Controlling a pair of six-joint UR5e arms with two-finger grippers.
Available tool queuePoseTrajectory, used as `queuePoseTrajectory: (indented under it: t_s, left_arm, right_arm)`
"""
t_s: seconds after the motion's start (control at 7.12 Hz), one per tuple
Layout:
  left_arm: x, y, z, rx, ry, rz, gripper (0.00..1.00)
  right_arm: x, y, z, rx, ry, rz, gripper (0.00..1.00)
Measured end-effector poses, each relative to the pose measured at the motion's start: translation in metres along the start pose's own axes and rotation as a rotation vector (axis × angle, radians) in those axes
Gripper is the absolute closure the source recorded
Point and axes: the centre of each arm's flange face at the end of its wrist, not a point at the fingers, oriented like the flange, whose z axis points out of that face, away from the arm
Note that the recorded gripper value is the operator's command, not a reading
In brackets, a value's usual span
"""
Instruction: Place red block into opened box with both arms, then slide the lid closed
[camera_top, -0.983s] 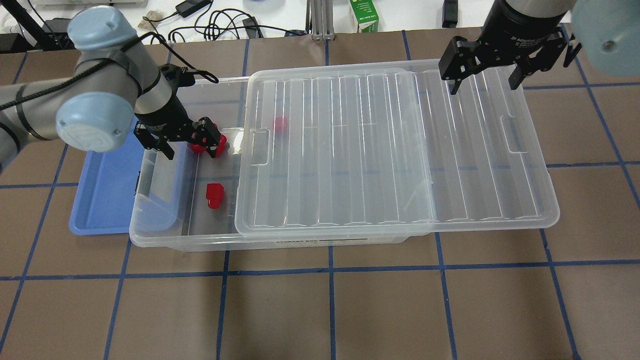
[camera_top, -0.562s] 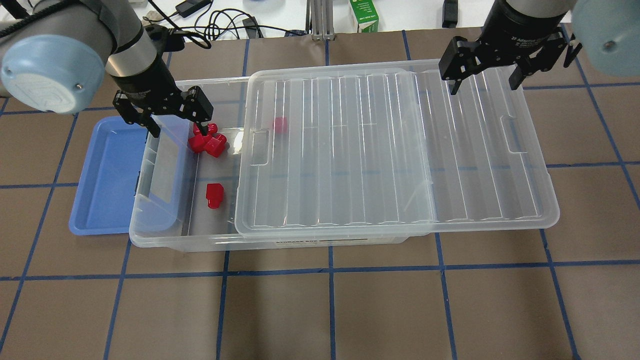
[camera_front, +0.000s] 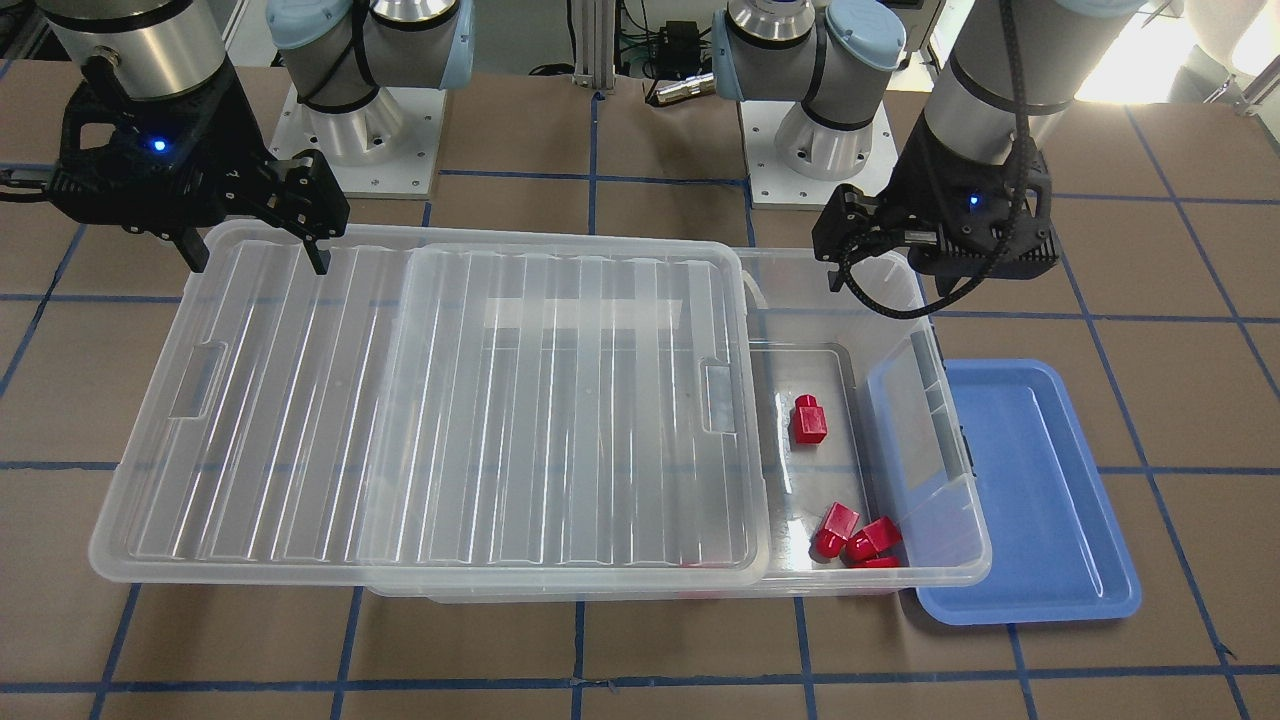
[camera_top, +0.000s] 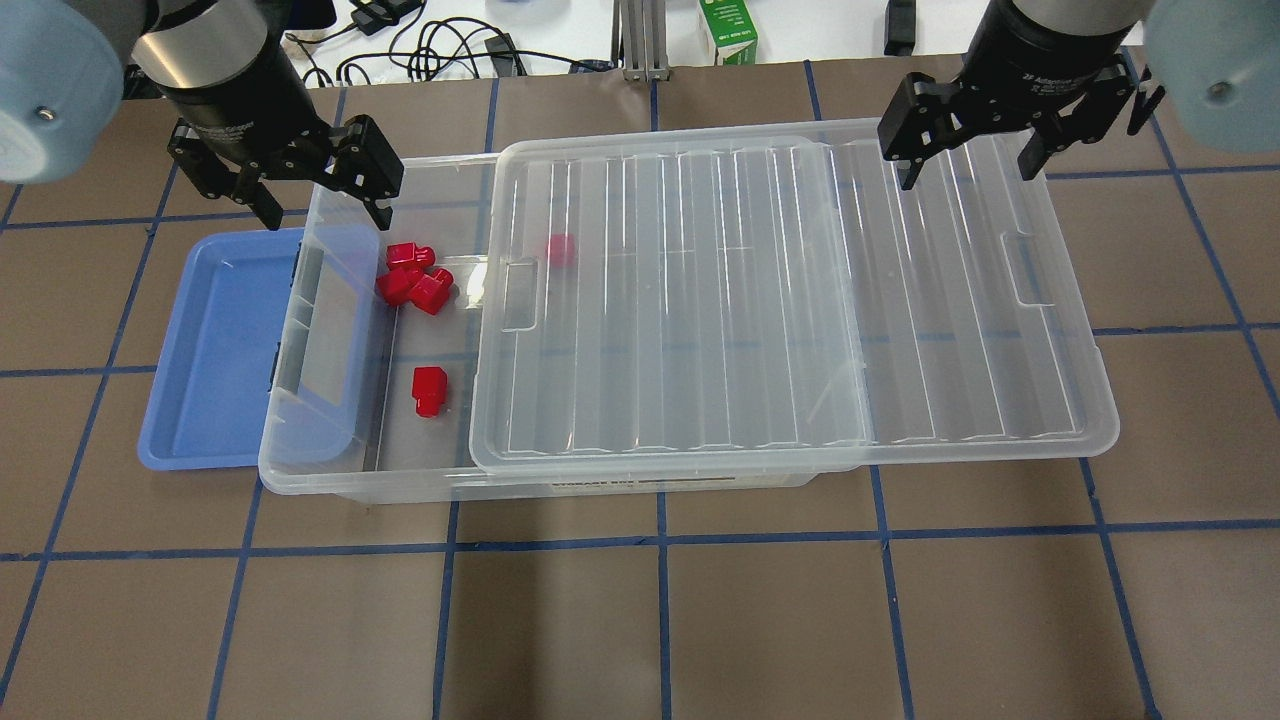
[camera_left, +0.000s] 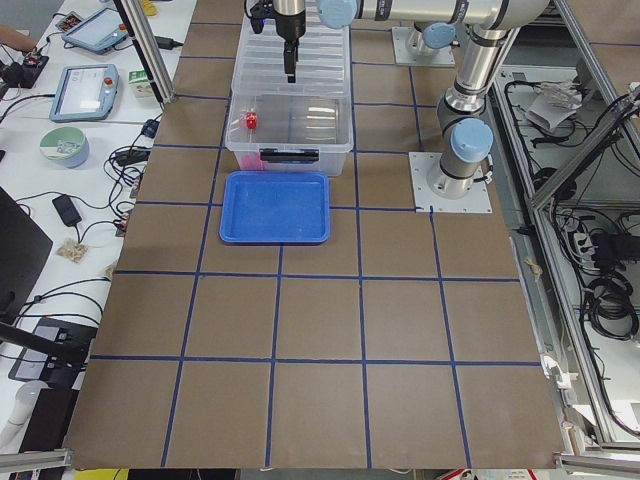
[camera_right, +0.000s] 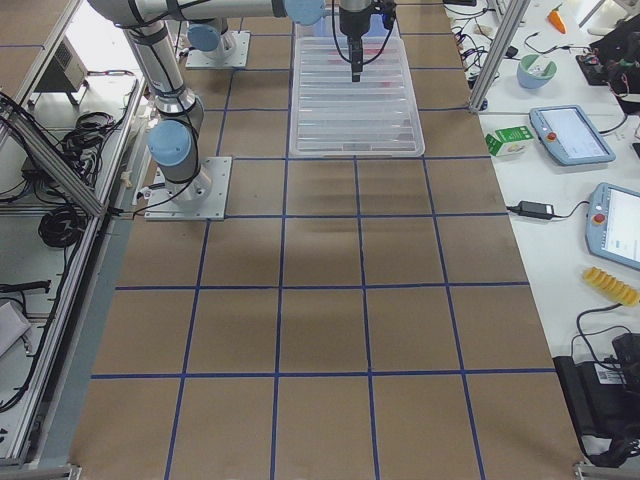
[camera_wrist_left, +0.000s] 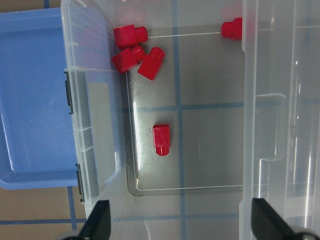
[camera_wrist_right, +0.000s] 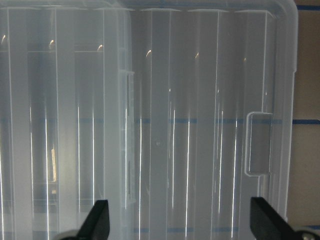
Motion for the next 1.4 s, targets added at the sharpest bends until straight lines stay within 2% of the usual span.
queuePoseTrajectory:
  t_s: [0.56, 0.98, 1.26, 1.4]
  left_arm:
    - [-0.004, 0.007, -0.013, 0.023, -0.002, -0.006, 0.00]
    - [-0.005, 0.007, -0.016, 0.018, -0.005, -0.009, 0.00]
    - [-0.005, 0.007, -0.015, 0.013, -0.004, -0.010, 0.00]
    - [-0.005, 0.007, -0.015, 0.013, -0.004, -0.010, 0.00]
  right_arm:
    - [0.000, 0.000, 0.000, 0.000, 0.000, -0.001, 0.00]
    - [0.003, -0.001, 0.000, 0.000, 0.001, 0.000, 0.00]
    - [0.043, -0.011, 0.004, -0.008, 0.008, -0.015, 0.00]
    - [0.094, -0.015, 0.010, -0.026, 0.012, -0.020, 0.00]
